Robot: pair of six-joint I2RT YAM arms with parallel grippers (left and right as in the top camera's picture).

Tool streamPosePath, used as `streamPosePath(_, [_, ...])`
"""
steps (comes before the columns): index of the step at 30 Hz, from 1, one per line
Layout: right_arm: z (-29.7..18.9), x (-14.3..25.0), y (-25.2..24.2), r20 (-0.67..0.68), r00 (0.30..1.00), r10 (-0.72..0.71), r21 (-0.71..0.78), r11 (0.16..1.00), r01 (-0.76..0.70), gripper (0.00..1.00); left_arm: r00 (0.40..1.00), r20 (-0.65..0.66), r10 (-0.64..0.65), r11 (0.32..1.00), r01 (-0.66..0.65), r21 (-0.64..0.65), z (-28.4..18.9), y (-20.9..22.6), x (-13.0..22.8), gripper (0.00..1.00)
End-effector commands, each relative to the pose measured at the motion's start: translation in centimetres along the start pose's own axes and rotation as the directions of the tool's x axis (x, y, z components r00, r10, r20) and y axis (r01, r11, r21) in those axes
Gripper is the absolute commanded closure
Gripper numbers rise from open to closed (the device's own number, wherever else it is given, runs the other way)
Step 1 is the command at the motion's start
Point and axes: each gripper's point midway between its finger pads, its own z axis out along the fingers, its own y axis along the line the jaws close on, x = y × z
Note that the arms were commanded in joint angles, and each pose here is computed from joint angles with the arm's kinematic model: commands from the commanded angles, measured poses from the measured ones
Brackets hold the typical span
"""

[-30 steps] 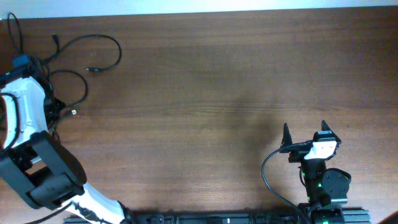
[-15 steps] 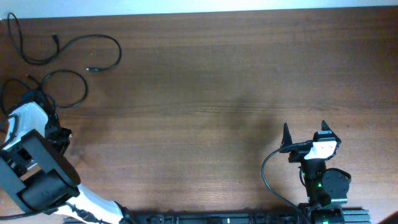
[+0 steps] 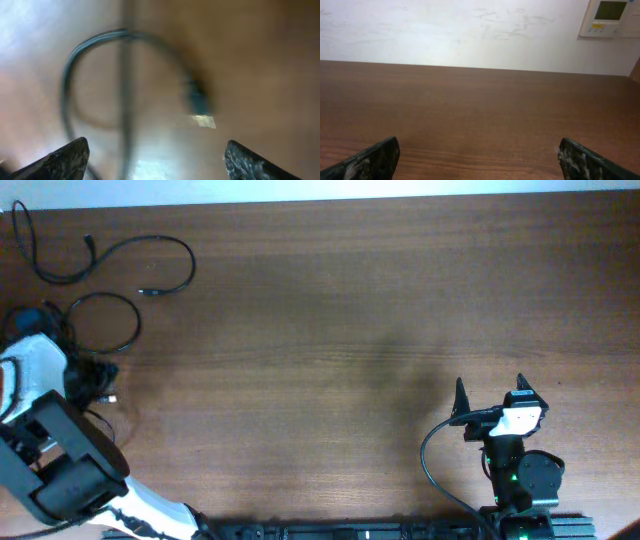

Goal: Untangle cables

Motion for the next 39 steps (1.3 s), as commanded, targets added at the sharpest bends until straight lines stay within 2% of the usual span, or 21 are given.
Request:
streamPosePath(1, [0.0,0.3,-0.2,-0.005,1.0,-0.003,0.009,1.0,0.003,0.02,0.99,0.011,0.144,0.95,-0.141,0.279,-4.1,-5.0,-1.2,0.11])
streamPosePath(5, [0.0,0.3,-0.2,-0.005,1.0,-0.003,0.009,1.0,0.003,0.02,0.99,0.059,0.129,0.954,-0.141,0.266,-4.3,-5.0,-2.4,0.13])
streamPosePath(8, [0.0,0.3,-0.2,-0.005,1.0,-0.003,0.009,1.0,0.003,0.02,0.99,0.062,0.125,0.979,-0.133,0.157,-2.8,-3.2,-2.4,0.16])
streamPosePath(10, [0.0,0.3,-0.2,-0.005,1.0,-0.003,0.009,1.0,0.003,0.02,0.996,0.058,0.064,0.993,-0.069,0.1,-1.9,-2.1,-2.3,0.16])
streamPosePath(12, [0.0,0.3,-0.2,-0.005,1.0,-0.003,0.009,1.0,0.003,0.02,0.994,0.107,0.008,0.999,-0.012,0.034,-1.6,-0.6,-3.7,0.16])
streamPosePath(16, [0.0,0.3,-0.2,-0.005,1.0,-0.003,0.009,1.0,0.003,0.02,0.995,0.08,-0.054,0.998,0.05,0.048,-1.1,1.1,-4.5,0.15])
streamPosePath(22, [0.0,0.3,-0.2,-0.004,1.0,-0.003,0.008,1.0,0.003,0.02,0.995,0.052,-0.081,0.996,0.078,0.052,0.6,2.0,-4.1,0.34])
streamPosePath(24, [0.0,0.3,-0.2,-0.005,1.0,-0.003,0.009,1.0,0.003,0.02,0.996,0.04,-0.08,0.995,0.077,0.066,1.4,1.5,-4.0,0.53])
streamPosePath(25, [0.0,0.3,-0.2,-0.005,1.0,-0.003,0.009,1.0,0.003,0.02,0.997,0.022,-0.078,0.994,0.076,0.082,1.8,1.1,-3.8,0.57])
streamPosePath(28, [0.0,0.3,-0.2,-0.005,1.0,-0.003,0.009,1.0,0.003,0.02,0.997,-0.032,-0.066,0.996,0.068,0.064,3.8,0.8,-2.9,0.56])
streamPosePath(33, [0.0,0.3,-0.2,-0.005,1.0,-0.003,0.009,1.0,0.003,0.02,0.997,-0.022,-0.068,0.995,0.07,0.068,4.7,0.4,-3.4,0.89])
streamPosePath(34, [0.0,0.3,-0.2,-0.005,1.0,-0.003,0.009,1.0,0.003,0.02,0.998,-0.013,-0.069,0.996,0.07,0.061,4.7,0.5,-3.6,0.94])
streamPosePath(35, [0.0,0.3,-0.2,-0.005,1.0,-0.003,0.009,1.0,0.003,0.02,0.998,-0.011,-0.07,0.995,0.07,0.064,4.7,0.5,-3.6,0.95])
streamPosePath(36, [0.0,0.3,-0.2,-0.005,1.0,-0.003,0.009,1.0,0.003,0.02,0.997,-0.005,-0.071,0.995,0.071,0.068,4.7,0.4,-3.8,0.92])
streamPosePath(37, [0.0,0.3,-0.2,-0.005,1.0,-0.003,0.009,1.0,0.003,0.01,0.997,-0.004,-0.071,0.995,0.071,0.07,4.7,0.3,-3.9,0.76])
streamPosePath(38, [0.0,0.3,-0.2,-0.005,1.0,-0.003,0.009,1.0,0.003,0.02,0.997,0.0,-0.071,0.995,0.071,0.071,4.6,0.3,-4.0,0.46])
streamPosePath(39, [0.0,0.3,-0.2,-0.005,1.0,-0.003,0.009,1.0,0.003,0.02,0.998,-0.002,-0.067,0.995,0.067,0.071,4.4,0.3,-4.0,0.27])
